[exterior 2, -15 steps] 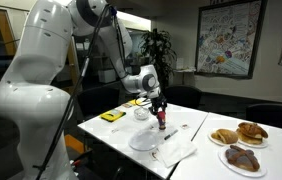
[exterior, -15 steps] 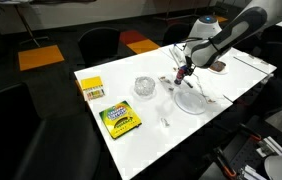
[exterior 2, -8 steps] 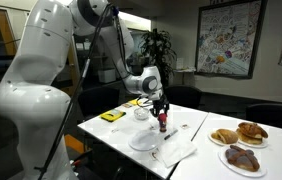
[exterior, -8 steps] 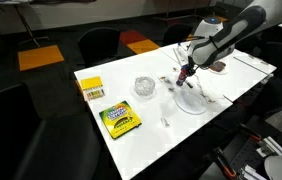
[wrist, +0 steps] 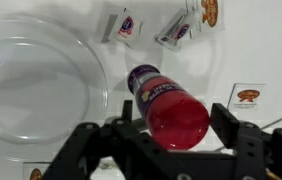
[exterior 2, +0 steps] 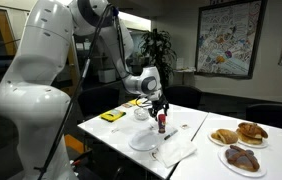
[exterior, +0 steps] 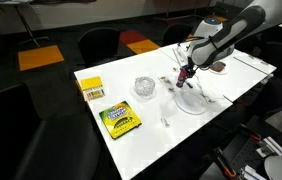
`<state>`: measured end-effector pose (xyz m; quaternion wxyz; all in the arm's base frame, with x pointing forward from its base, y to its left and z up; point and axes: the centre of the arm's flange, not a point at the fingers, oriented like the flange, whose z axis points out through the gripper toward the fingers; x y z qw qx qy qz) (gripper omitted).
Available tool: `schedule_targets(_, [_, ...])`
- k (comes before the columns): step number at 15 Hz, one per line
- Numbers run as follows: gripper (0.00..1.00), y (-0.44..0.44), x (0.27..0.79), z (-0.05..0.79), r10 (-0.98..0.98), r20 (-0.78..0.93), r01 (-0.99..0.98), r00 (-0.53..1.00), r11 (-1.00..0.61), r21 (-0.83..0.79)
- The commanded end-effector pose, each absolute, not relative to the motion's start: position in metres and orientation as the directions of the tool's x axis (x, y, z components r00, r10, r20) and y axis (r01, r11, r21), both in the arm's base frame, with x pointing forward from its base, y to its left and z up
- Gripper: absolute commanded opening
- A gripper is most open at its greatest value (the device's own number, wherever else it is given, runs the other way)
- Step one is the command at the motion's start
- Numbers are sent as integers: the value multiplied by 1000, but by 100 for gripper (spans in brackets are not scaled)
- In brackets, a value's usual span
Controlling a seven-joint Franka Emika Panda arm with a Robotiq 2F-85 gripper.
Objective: Move the glass object and the bottle on the table
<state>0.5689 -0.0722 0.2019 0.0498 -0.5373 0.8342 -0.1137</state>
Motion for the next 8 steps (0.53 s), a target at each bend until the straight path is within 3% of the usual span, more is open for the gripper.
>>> schedule_targets(1, [100,-61,566,218,-918,62,-900,-392,368,-234])
schedule_targets(8, [100,-27,584,256,-954,139,-964,-264,257,-68])
